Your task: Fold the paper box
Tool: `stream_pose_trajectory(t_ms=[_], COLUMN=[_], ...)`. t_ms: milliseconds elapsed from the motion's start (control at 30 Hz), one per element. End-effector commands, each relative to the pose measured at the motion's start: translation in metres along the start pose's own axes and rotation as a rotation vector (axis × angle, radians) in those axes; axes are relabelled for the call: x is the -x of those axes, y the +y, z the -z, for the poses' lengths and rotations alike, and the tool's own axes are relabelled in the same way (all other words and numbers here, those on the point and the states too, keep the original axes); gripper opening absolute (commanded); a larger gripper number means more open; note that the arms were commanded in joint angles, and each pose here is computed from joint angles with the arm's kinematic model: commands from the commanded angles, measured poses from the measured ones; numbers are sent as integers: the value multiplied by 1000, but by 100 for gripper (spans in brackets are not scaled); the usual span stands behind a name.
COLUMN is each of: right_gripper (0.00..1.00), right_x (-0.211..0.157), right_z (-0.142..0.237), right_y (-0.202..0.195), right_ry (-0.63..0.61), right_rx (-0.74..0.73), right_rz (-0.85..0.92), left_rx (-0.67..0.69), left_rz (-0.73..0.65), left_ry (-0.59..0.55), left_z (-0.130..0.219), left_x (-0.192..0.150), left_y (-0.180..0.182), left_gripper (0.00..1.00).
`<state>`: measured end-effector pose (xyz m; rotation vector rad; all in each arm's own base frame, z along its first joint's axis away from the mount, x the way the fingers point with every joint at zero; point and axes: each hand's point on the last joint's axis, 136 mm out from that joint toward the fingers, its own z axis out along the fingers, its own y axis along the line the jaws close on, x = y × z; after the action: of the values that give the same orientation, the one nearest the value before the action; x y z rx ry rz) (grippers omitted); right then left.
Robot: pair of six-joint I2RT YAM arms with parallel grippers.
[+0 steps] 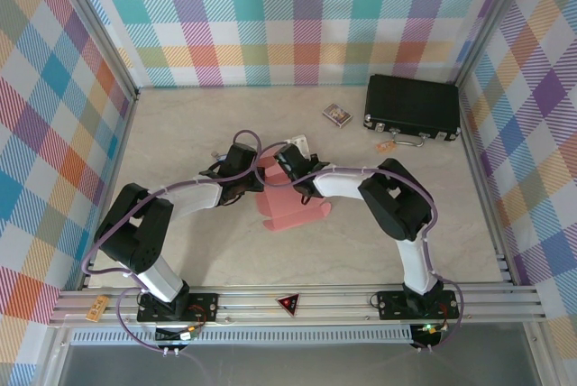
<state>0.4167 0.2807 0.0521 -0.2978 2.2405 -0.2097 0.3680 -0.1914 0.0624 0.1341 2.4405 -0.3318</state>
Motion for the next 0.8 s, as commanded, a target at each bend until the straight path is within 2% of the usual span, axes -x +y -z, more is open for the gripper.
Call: stream_pose_trajectory(t_ms=[0, 267, 400, 600, 767], right_gripper=[15, 14, 16, 21, 33], right_x=[-9, -18, -16, -6, 3], right_z=[-7, -10, -10, -2, 9], right_y=[-18, -24, -21, -9, -1], right_ry=[30, 88, 79, 51, 30], right_rx=[-125, -180, -158, -52, 34], right_rz=[19, 4, -3, 11, 20], left_rx=[-27, -26, -23, -21, -19], left_rz=[-7, -7, -8, -9, -9], left_ry=[36, 39, 42, 43, 45], left_z=[0, -1, -1, -3, -3], left_x=[-5, -6, -7, -7, -6], left_y=[-10, -9, -9, -9, -9], left_gripper=[4, 4, 4, 4, 4])
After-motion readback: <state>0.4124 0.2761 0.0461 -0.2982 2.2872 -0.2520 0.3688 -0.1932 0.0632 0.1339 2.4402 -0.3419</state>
